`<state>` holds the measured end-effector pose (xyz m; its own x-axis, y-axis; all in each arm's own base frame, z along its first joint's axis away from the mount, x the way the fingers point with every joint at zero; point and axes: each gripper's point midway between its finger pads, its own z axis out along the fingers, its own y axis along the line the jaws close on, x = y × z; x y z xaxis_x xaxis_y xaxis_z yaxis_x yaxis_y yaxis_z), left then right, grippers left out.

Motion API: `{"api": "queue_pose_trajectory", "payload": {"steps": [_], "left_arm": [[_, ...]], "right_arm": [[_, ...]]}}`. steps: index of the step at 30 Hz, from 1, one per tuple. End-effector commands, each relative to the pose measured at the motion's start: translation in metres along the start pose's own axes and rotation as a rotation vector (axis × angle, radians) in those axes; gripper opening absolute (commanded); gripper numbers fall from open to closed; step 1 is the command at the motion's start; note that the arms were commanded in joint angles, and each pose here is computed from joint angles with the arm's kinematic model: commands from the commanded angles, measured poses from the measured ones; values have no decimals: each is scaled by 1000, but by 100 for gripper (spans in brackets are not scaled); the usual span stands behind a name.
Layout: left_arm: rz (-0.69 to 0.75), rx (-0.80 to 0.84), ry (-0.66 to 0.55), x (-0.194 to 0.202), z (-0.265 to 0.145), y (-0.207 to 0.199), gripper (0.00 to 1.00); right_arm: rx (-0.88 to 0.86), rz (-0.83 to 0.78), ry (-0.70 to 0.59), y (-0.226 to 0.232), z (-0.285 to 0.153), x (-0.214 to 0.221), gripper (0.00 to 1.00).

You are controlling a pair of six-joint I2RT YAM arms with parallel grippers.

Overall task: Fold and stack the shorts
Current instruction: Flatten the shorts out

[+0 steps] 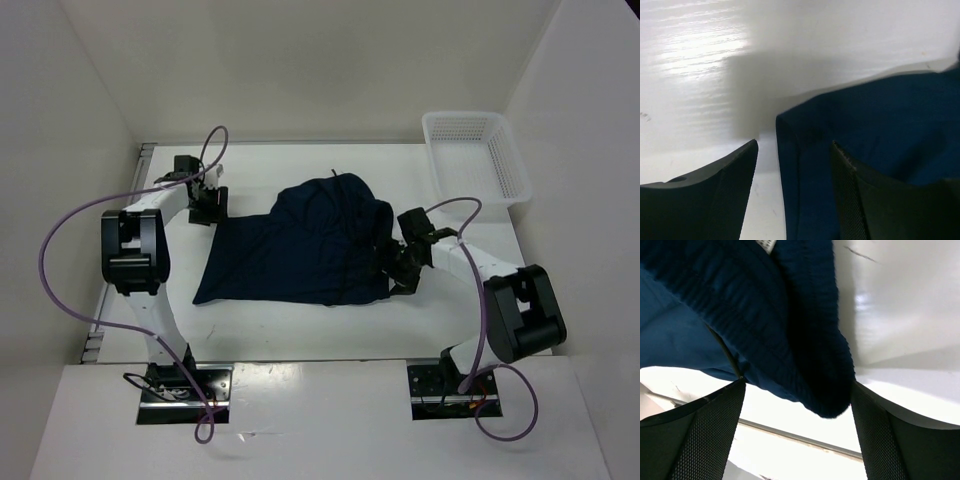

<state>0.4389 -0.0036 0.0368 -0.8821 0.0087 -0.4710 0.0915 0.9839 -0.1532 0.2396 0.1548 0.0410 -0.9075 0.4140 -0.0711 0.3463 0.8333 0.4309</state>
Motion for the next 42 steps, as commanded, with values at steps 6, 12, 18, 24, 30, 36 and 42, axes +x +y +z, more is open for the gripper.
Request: {"api": "queue_pose_trajectory", "payload": {"steps": [6, 12, 18, 24, 30, 36, 42], "left_arm": [[34, 7, 42, 9, 44, -8, 65], [36, 17, 33, 5, 43, -10, 41], [23, 52, 88, 20, 44, -16, 2], [-42, -27, 179, 47, 7, 10, 0], [-76, -137, 254, 94, -34, 28, 4], [-23, -94, 184, 66, -43, 5, 57], [56, 18, -62, -55, -53, -28, 67]], "right_arm": [[33, 88, 17, -11, 0, 17, 91], [63, 103, 62, -24, 18, 30, 65], [72, 121, 38, -28, 13, 31, 12], [70, 169, 19, -28, -9, 39, 0], [18, 213, 14, -28, -51, 64, 29], [-21, 132, -46, 3, -79, 38, 53], [14, -29, -251, 44, -121, -33, 57]]}}
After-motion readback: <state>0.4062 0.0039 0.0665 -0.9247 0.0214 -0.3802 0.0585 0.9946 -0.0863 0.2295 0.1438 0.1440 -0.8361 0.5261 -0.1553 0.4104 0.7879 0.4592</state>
